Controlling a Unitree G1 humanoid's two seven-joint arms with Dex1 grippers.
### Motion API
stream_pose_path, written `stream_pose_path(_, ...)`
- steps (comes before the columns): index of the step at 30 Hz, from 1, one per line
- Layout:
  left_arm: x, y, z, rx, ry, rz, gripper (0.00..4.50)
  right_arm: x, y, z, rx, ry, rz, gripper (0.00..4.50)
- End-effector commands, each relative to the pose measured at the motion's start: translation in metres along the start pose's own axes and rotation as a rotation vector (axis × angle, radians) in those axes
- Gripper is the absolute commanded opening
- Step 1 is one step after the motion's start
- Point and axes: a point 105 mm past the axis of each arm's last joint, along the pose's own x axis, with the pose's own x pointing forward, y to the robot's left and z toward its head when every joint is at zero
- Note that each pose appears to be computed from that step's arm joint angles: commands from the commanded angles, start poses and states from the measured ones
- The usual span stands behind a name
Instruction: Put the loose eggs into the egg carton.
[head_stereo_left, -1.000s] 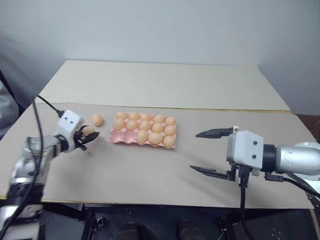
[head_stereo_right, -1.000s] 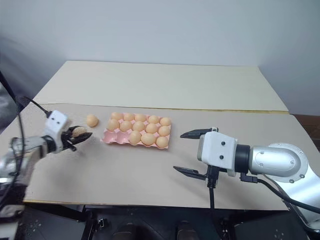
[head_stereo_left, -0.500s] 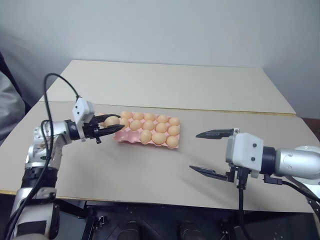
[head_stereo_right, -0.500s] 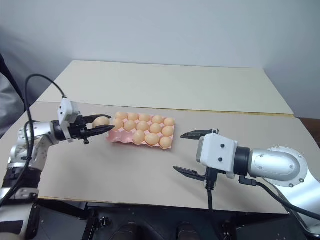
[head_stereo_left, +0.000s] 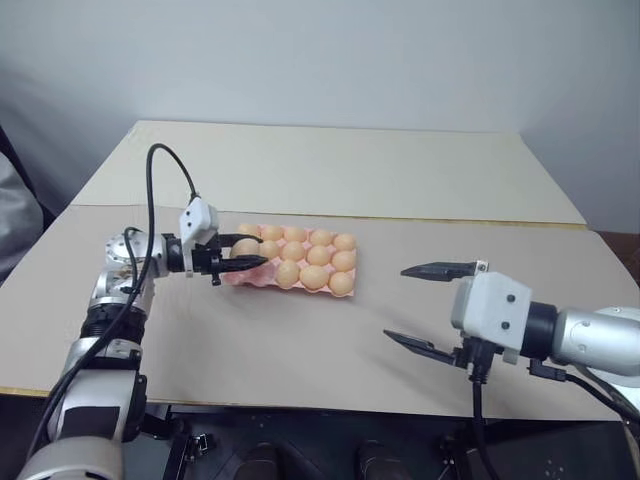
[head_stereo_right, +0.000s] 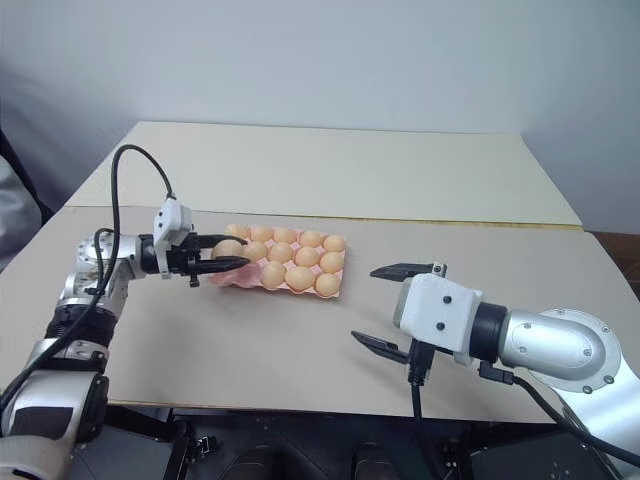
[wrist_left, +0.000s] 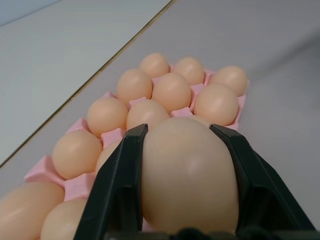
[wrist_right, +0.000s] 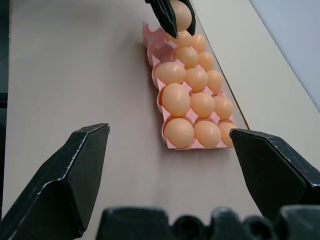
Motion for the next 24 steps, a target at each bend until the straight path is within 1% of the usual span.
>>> stream_pose_path(1,0.002,0.002,0.010,0.043,-0.030,-0.019,2.91,-0.003,-0.005,0.008,-0.038,-0.012,-0.039,4.50)
stream_pose_path(5,0.009,0.003,0.004,0.049,-0.015,0.010,4.25,-0.003,-0.006,0.008,-0.036,-0.012,-0.045,4.50)
stream_pose_path(6,0.009,0.005,0.006,0.053,-0.033,0.024,4.45,-0.002,-0.007,0.008,-0.039,-0.012,-0.052,4.50)
stream_pose_path(11,0.002,0.008,0.015,0.066,-0.072,0.049,4.45,-0.002,-0.007,0.009,-0.040,-0.016,-0.043,4.50)
stream_pose_path(18,-0.030,0.010,0.018,0.101,-0.045,0.118,4.45,-0.003,-0.006,0.009,-0.046,-0.021,-0.032,4.50)
stream_pose_path(24,-0.066,0.004,0.013,0.105,0.010,0.254,4.45,-0.002,-0.008,0.008,-0.039,-0.031,-0.030,4.50)
